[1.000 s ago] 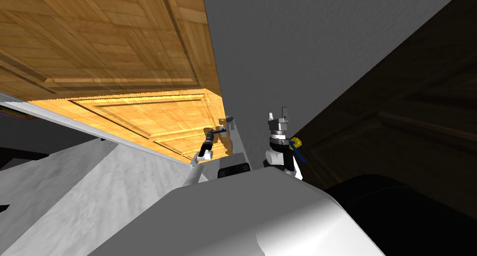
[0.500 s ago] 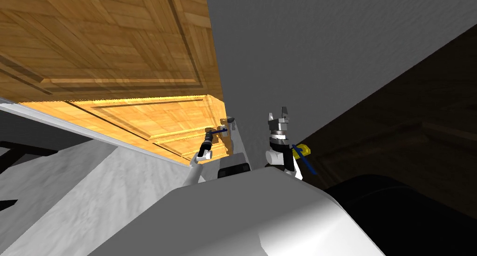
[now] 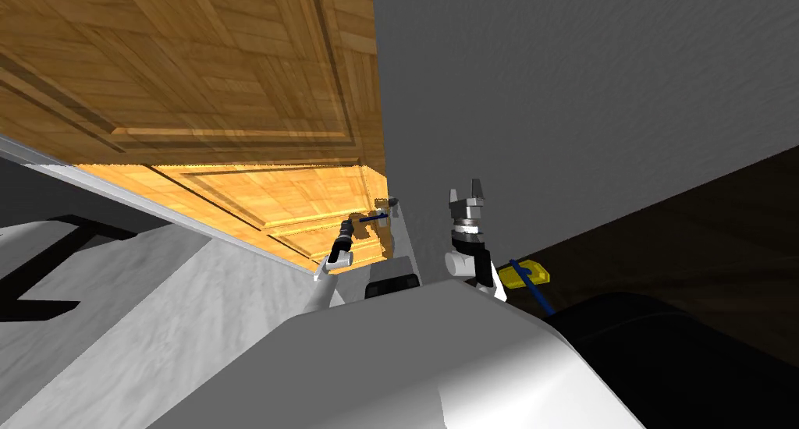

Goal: Push the door open

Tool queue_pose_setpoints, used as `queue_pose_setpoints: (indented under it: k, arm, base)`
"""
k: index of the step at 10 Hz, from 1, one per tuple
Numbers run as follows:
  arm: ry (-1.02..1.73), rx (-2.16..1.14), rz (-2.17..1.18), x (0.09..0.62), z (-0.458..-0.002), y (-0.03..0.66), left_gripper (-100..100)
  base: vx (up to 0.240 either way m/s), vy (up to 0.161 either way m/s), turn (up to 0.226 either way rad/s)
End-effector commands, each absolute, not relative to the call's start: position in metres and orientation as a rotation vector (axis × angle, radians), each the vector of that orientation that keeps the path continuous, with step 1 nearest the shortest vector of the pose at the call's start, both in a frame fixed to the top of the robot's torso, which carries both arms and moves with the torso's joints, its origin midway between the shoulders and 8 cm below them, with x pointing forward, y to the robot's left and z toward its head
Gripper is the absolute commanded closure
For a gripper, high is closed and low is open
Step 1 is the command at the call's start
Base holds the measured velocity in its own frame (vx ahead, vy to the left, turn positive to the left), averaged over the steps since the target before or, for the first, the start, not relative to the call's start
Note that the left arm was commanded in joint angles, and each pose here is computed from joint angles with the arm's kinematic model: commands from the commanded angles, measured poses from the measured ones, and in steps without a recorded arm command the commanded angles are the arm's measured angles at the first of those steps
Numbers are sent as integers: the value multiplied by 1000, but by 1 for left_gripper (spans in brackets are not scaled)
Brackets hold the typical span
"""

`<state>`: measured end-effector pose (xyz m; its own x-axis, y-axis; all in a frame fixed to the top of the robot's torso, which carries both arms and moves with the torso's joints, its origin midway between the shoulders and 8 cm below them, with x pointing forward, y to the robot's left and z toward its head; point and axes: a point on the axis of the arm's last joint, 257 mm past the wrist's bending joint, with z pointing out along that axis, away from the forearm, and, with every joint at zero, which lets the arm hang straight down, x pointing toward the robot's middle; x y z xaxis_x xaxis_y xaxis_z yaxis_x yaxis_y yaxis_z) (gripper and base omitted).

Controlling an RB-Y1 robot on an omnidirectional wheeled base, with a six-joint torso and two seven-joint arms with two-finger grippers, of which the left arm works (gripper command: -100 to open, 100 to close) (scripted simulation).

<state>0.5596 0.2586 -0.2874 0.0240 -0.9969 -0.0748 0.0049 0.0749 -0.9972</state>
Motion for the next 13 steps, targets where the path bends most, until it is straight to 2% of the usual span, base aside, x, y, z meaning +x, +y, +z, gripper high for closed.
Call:
queue_pose_setpoints:
  k: [1,4,8,13]
  arm:
    - [1239,-1154,-1152,564,-290,247,-100]
    - [1260,-1141,-1175,571,-291,229,-100]
    - [1299,-1121,-1226,582,-294,190,-100]
    - [1344,-1105,-1306,590,-294,128,-100]
  base:
    - [-9,6,200]
    - [-20,-8,140]
    - [-29,-34,228]
    - [-100,-87,213]
